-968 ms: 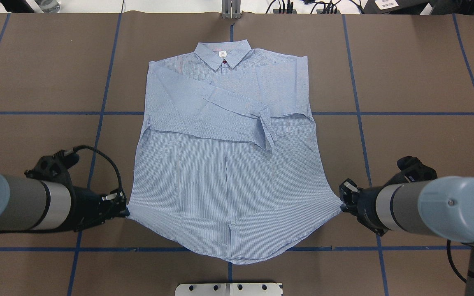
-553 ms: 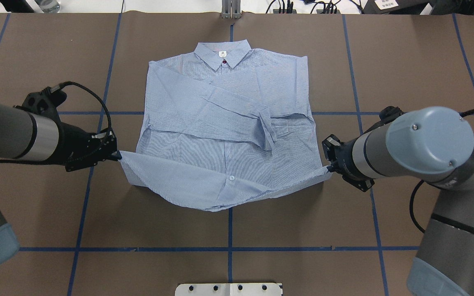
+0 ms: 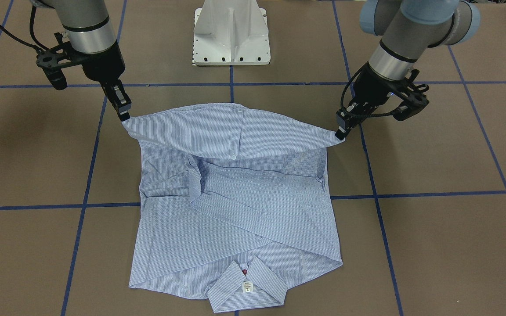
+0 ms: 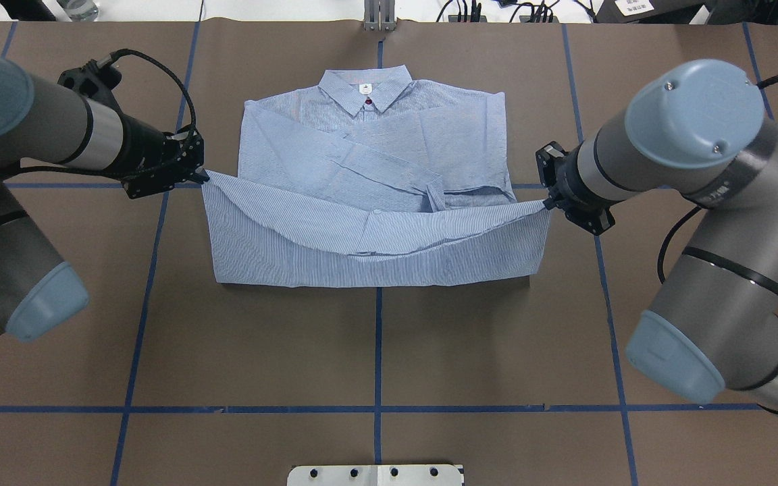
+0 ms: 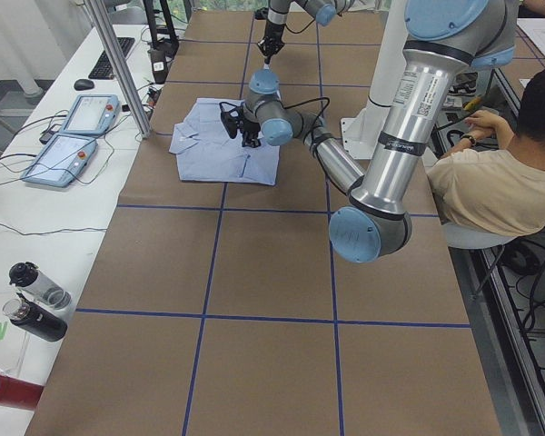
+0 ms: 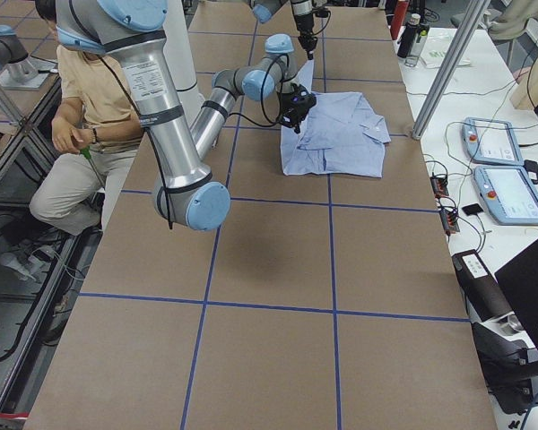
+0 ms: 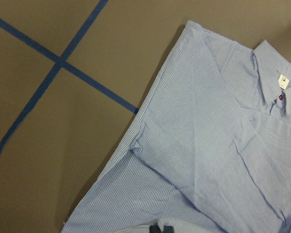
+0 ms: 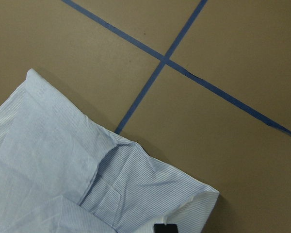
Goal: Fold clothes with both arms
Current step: 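Lift the hem with both grippers and fold it up toward the collar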
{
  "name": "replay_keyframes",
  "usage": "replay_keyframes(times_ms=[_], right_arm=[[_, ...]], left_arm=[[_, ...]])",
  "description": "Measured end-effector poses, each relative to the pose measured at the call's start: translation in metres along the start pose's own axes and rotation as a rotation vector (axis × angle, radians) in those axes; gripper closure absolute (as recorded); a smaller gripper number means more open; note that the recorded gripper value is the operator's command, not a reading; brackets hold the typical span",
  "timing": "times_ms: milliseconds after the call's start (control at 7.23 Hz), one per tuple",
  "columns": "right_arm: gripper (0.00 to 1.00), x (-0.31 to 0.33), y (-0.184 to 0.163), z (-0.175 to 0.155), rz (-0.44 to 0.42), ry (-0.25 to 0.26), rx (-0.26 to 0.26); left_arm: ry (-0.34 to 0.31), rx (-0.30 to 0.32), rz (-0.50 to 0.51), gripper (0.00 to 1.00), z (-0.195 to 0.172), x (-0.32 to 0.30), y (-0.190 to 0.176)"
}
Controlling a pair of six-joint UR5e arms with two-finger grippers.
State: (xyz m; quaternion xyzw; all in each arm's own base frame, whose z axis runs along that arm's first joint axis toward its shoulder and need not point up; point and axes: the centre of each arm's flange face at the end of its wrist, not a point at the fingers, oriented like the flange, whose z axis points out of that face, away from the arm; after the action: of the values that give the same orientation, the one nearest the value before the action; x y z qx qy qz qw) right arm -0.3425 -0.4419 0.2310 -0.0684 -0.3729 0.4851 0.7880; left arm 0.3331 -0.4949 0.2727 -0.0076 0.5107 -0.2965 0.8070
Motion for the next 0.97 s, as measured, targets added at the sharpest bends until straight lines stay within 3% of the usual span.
replay_keyframes(times_ms=[415, 691, 968], right_arm=[[1.0, -0.059, -0.036, 0.022, -0.021, 0.018, 0.069], [1.0, -0.097, -0.046, 0.04, -0.018, 0.024, 0.089], [1.0, -0.123, -0.062, 0.078, -0.011, 0.007, 0.094]], left_arm=[[-0.009, 0.07, -0.038, 1.0, 0.017, 0.03, -0.063], [-0.012, 0.09, -0.04, 1.0, 0.021, 0.04, -0.082], [-0.018, 0.104, -0.048, 1.0, 0.047, 0.049, -0.105]])
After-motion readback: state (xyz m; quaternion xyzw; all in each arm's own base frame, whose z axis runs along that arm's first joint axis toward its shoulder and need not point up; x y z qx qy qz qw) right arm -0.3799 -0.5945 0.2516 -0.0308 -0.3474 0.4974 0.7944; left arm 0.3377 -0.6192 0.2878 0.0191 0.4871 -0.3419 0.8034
